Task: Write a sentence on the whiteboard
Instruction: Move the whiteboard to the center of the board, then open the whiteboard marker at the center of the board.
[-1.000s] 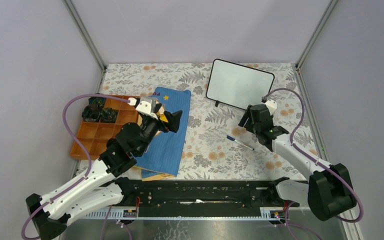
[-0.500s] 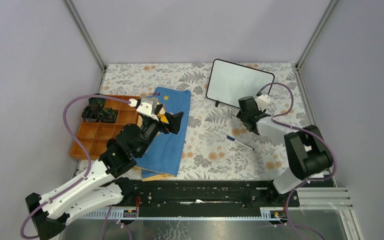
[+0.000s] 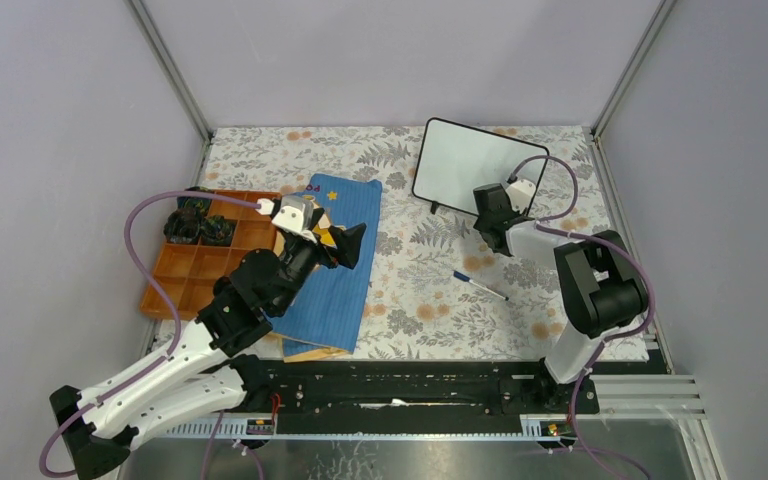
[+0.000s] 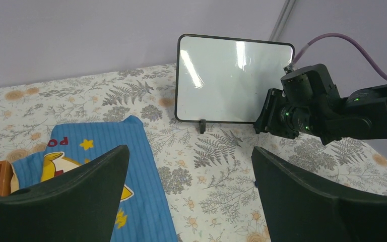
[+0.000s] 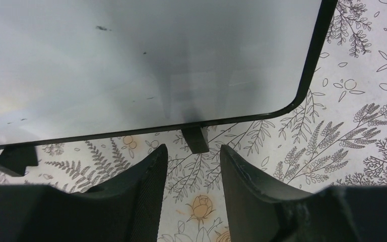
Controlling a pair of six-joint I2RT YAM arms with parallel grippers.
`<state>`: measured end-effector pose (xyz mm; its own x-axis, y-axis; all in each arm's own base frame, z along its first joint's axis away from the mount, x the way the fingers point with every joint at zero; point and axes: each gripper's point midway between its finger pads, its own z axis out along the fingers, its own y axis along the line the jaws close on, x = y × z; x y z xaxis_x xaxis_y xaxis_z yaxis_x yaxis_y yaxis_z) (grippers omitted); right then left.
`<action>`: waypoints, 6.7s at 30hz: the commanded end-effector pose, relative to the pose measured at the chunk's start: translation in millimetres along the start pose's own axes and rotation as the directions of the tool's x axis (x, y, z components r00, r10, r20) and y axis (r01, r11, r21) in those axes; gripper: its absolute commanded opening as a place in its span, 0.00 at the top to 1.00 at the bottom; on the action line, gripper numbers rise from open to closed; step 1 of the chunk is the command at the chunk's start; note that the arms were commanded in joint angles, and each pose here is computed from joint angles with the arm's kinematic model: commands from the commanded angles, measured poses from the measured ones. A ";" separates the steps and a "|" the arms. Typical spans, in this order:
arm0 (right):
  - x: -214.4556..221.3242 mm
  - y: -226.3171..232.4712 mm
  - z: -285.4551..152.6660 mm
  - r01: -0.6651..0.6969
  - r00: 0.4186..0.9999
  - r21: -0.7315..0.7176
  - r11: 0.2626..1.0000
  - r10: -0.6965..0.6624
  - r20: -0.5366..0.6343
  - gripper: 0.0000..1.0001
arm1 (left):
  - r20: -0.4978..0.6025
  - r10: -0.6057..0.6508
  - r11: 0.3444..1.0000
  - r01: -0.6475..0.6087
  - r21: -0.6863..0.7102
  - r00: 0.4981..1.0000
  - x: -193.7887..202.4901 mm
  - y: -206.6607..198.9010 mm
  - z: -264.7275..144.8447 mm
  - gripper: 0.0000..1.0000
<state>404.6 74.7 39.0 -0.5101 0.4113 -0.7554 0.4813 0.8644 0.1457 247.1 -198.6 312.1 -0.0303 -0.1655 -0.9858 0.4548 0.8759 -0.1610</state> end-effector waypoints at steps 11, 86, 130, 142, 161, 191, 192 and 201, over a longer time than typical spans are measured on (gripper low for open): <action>-18.9 4.1 16.8 0.086 0.995 0.007 0.996 -0.086 0.044 0.55 | 0.014 0.019 1.000 -0.019 -0.002 1.000 -1.6 -0.2 0.6 0.01; 74.4 16.0 -74.5 0.442 0.852 -0.419 0.793 -0.517 -0.079 1.00 | -0.045 0.038 0.997 -0.035 0.063 0.998 17.8 -21.2 5.0 0.01; 70.0 -18.9 -132.1 0.302 0.908 -0.405 0.863 -0.390 -0.155 0.26 | -0.044 0.049 0.997 -0.046 0.056 0.998 17.9 -21.0 4.4 0.01; 84.2 -17.3 -116.0 0.140 0.947 -0.442 0.886 -0.250 -0.201 0.13 | -0.056 0.052 0.998 -0.050 0.046 0.997 20.4 -19.5 5.6 0.01; 121.7 -28.0 -129.7 0.124 0.881 -0.496 0.859 -0.326 -0.344 0.21 | -0.043 0.043 0.998 -0.041 0.057 0.998 14.7 -21.1 3.4 0.01; 114.3 -22.3 -134.2 0.422 0.757 -0.430 0.798 -0.571 -0.318 0.39 | -0.031 0.030 0.997 -0.028 0.072 0.999 8.4 -23.0 0.1 0.01; 114.8 -21.4 -132.5 0.420 0.761 -0.430 0.799 -0.568 -0.314 0.40 | -0.031 0.030 0.997 -0.028 0.072 0.999 8.5 -23.1 0.1 0.01; 126.1 -23.0 -123.7 0.447 0.737 -0.418 0.791 -0.590 -0.329 0.52 | -0.032 0.034 0.997 -0.031 0.071 0.999 9.0 -22.9 0.4 0.01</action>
<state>229.6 138.6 13.7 -0.9141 -0.0905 -0.3953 -0.1282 0.9893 0.0701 239.7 -219.9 296.8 -0.0653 -0.1141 -0.9913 0.5048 0.8531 -0.1315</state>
